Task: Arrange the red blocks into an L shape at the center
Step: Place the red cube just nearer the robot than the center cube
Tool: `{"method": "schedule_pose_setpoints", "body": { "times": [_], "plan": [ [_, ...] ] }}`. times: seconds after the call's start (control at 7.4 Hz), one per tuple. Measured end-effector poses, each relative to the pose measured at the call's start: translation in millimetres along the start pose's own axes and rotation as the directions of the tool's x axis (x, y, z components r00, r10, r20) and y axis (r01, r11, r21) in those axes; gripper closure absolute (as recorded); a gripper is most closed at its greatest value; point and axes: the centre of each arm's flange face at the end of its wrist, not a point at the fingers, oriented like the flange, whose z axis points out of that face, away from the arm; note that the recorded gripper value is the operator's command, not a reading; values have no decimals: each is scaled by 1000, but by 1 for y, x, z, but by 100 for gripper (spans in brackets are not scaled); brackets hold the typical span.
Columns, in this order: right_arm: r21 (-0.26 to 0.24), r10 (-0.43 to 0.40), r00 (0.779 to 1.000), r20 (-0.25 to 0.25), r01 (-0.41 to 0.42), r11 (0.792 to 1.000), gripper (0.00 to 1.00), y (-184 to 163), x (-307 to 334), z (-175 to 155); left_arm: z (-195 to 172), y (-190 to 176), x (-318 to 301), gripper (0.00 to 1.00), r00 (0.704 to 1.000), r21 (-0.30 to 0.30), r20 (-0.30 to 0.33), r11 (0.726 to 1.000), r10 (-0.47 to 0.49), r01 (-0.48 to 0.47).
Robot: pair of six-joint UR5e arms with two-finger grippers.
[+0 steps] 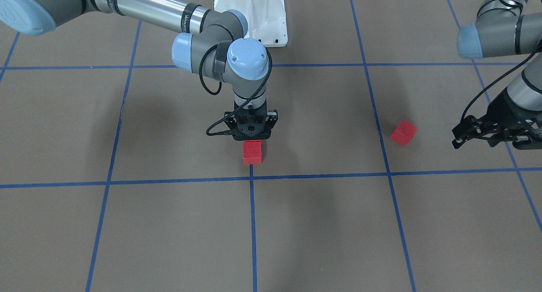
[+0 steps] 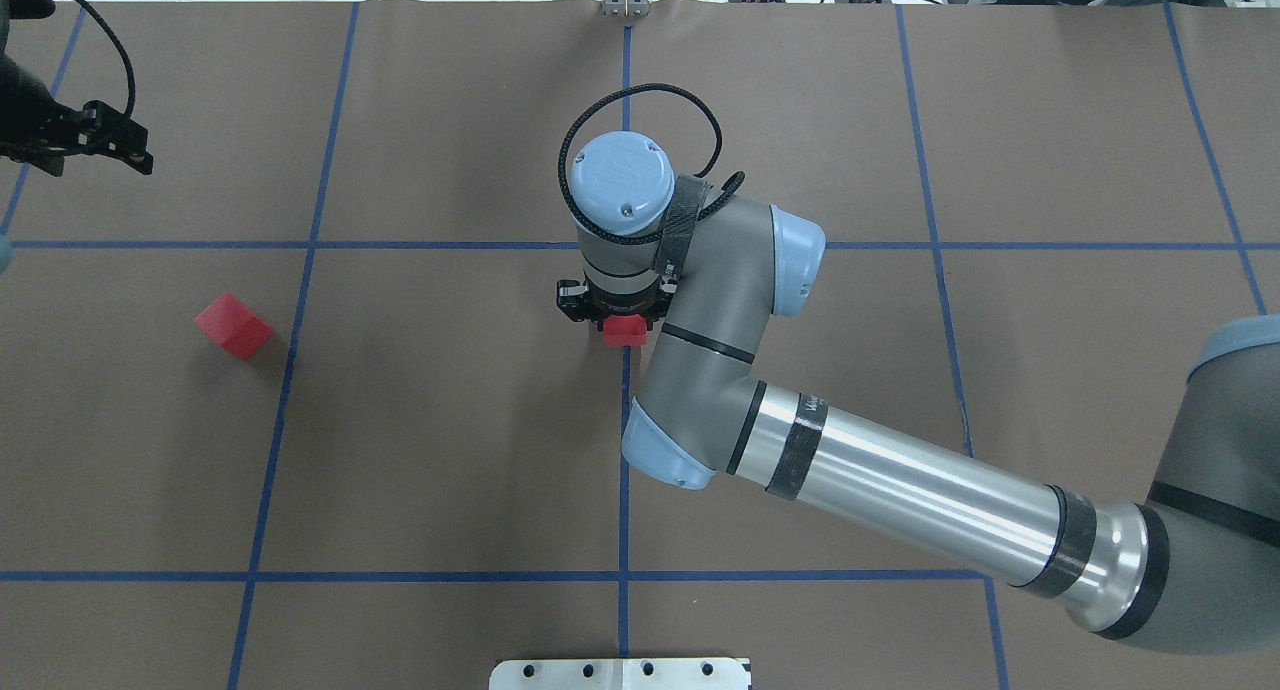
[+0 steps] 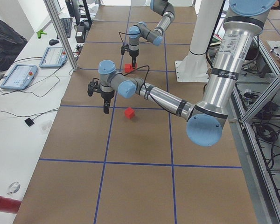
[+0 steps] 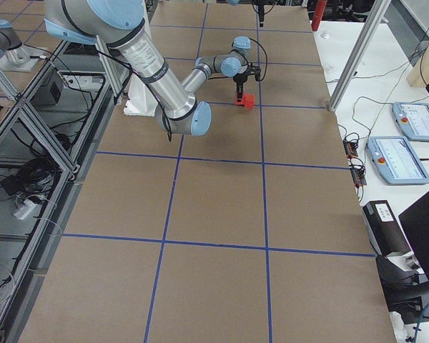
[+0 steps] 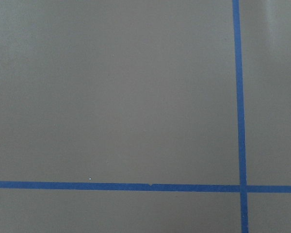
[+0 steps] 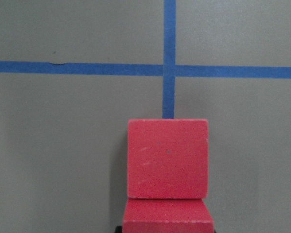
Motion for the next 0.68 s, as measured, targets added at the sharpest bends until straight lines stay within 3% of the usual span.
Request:
{"method": "schedule_pose_setpoints", "body": {
  "times": [0.41, 0.68],
  "plan": [
    [20, 0, 1000, 9, 0, 1000, 3, -1, 4, 3, 0, 0, -1, 0, 1000, -1, 1, 1000, -1, 1],
    [26, 2, 1000, 20, -3, 1000, 2, -1, 3, 1, 0, 0, -1, 0, 1000, 0, 1, 1000, -1, 1]
  ]
}}
